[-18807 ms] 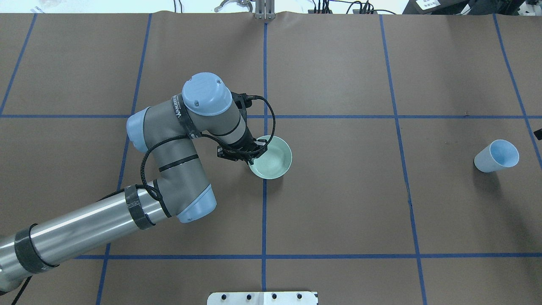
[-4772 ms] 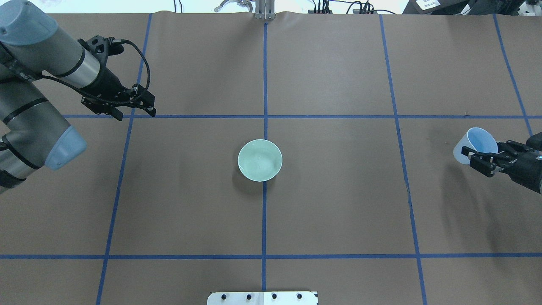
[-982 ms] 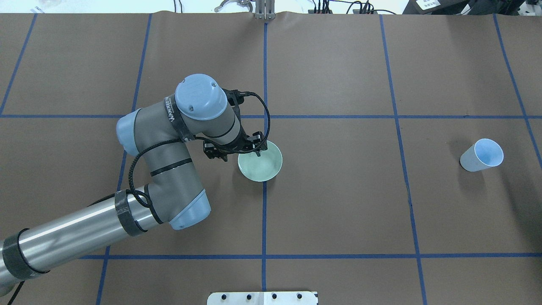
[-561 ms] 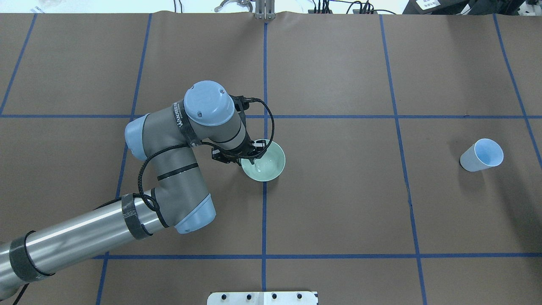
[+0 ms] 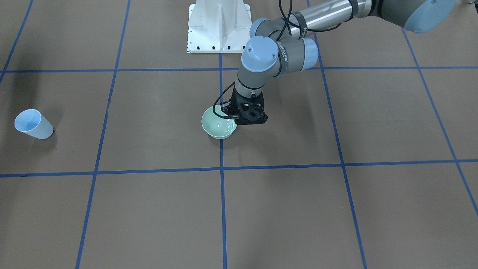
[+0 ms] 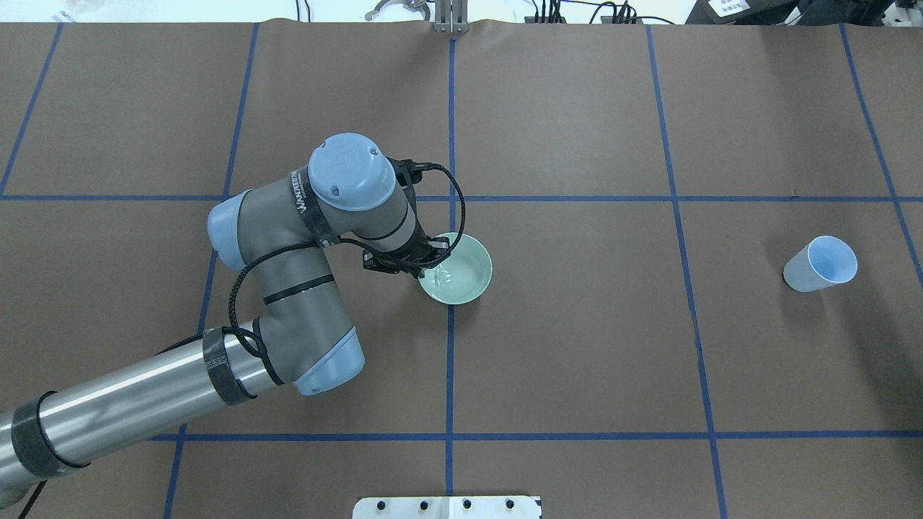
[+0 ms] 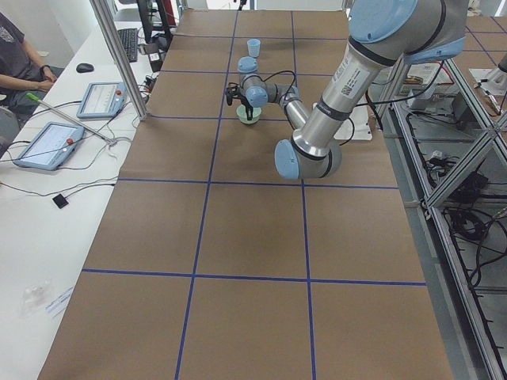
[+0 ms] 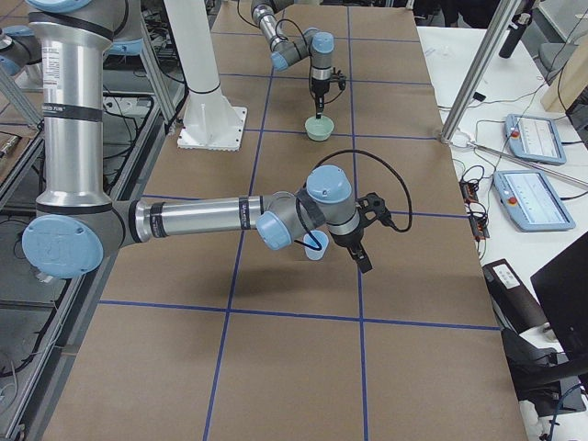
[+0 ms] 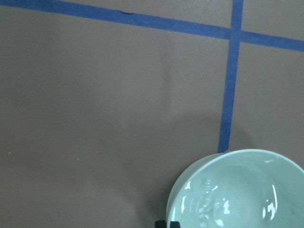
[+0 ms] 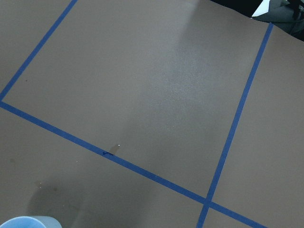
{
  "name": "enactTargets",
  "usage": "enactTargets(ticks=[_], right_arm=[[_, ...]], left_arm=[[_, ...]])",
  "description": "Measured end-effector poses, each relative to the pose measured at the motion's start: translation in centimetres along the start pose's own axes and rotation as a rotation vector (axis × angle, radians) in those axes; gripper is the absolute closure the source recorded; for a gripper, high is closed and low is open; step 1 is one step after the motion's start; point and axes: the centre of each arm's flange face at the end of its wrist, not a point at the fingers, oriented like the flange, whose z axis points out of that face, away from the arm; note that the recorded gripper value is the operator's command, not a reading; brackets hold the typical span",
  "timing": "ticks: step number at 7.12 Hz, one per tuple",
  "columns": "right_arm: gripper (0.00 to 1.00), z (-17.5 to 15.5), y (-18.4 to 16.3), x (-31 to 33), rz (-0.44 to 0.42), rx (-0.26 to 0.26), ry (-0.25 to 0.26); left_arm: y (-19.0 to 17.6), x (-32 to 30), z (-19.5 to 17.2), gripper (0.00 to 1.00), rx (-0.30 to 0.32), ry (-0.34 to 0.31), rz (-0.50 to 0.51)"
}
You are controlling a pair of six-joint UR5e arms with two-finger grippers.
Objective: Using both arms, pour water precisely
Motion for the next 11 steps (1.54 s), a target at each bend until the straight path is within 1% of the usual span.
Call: enactTargets(ticks=[1,3,4,6,7,9,10,11], right_arm=[[0.01,-0.2,-0.2,0.0,0.005,-0.002,-0.003],[0.01,-0.6,-0.8,-0.2,0.016,-0.010,-0.006],[0.01,-0.7,-0.9,-0.3,0.017,-0.011,-0.006],[0.01,-0.9,-1.1,-0.3,0.018,-0.009,-0.006],[0.01,-0.9,-1.0,-0.3,0.019,-0.010,-0.006],[0.01,-0.9,-0.9,-0.3,0.022,-0.011,-0.005],[0.01,-0.9,-0.9,-0.3,0.024,-0.012,-0.005],[0.01,-0.8,-0.9,-0.3,0.026,-0.012,-0.005]], left_arm=[[-0.9,-0.5,-1.6,1.00,0.004,0.011,-0.009],[-3.5,-5.4,-5.8,1.00,-0.020,0.033,-0.045],[-3.8,-10.2,-7.4,1.00,-0.022,0.033,-0.033],[-3.7,-21.3,-9.5,1.00,-0.016,-0.012,0.031],[-3.6,-26.5,-10.2,1.00,-0.026,-0.032,0.058],[-3.6,-35.8,-10.8,1.00,-0.050,-0.054,0.087],[-3.7,-39.9,-11.0,1.00,-0.055,-0.077,0.093],[-4.7,-44.2,-11.3,1.00,-0.062,-0.097,0.086]])
